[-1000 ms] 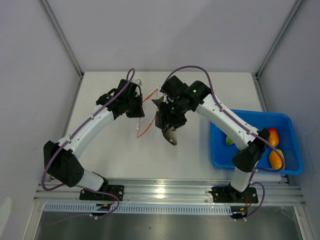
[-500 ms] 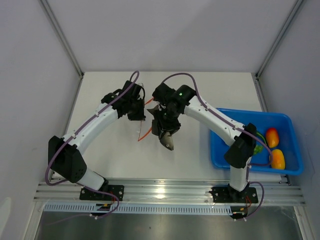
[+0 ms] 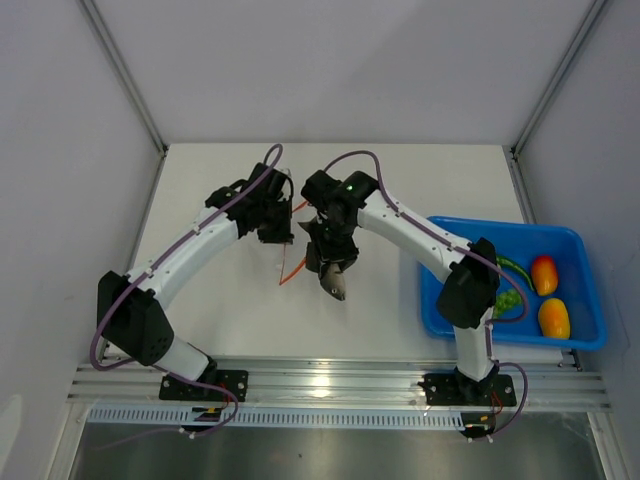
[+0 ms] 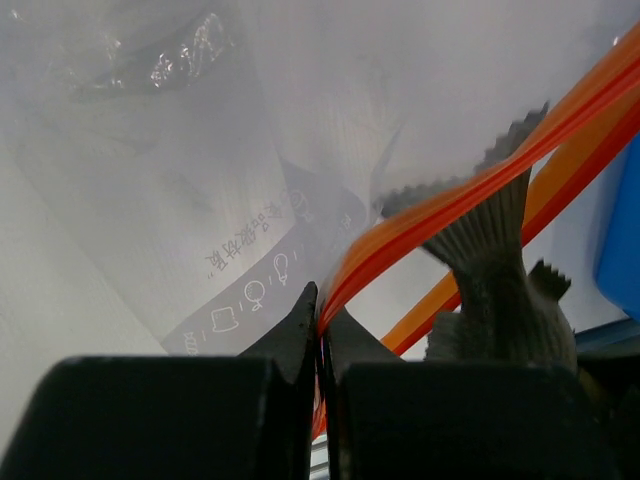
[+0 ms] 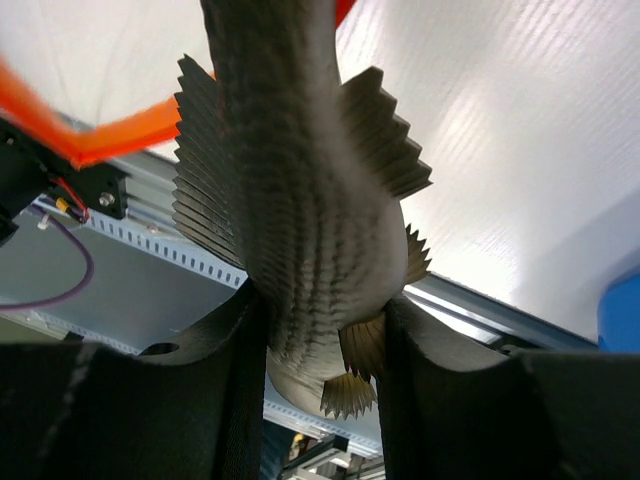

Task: Place the food in the zip-top bag and seal the zipper
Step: Place the fake fish in the zipper food storage bag.

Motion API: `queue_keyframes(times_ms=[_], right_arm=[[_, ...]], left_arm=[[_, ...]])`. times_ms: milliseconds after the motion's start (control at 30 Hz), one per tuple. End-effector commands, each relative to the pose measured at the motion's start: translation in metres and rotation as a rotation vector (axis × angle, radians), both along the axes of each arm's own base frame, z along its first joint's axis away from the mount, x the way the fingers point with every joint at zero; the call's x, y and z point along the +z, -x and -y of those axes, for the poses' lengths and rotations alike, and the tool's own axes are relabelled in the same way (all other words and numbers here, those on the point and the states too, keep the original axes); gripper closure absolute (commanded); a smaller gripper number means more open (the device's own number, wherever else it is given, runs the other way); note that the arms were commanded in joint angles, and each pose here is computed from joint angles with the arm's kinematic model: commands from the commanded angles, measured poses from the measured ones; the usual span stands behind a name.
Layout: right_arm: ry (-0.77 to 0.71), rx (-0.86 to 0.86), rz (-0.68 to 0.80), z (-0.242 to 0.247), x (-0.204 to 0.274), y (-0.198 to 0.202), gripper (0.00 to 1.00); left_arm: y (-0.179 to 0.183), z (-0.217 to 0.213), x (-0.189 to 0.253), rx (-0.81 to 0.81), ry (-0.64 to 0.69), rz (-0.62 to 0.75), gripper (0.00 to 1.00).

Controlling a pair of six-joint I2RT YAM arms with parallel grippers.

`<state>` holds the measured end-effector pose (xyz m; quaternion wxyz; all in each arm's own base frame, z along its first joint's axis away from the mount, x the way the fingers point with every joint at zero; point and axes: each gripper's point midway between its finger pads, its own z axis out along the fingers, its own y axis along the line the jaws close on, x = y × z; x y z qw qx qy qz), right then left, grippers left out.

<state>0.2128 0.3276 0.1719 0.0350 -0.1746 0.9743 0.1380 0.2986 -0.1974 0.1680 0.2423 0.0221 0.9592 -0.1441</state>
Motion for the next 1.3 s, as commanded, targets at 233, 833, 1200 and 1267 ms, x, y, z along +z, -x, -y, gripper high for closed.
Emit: queue_keyframes(times_ms=[233,833,1200,1267], right_arm=[[0.107,-0.096,-0.139,0.031,-0.018,-0.010,1.00],[0.105,-0.128,-0.114,0.040,-0.050,-0.027,1.00],[-0.011,-0.253,-0.080,0.040,-0.037,-0.057,1.00],[-0.070,-0.273,-0.083,0.035,-0.031,-0.063,1.00]], left_arm=[[0.006,0.030,-0.012,-0.055,0.067,-0.078,0.99],[0.022,0.079,-0.031,-0.200,0.251,-0.280,1.00],[0.029,0.097,-0.019,-0.248,0.360,-0.312,0.99],[0.029,0.100,-0.012,-0.262,0.384,-0.298,1.00]])
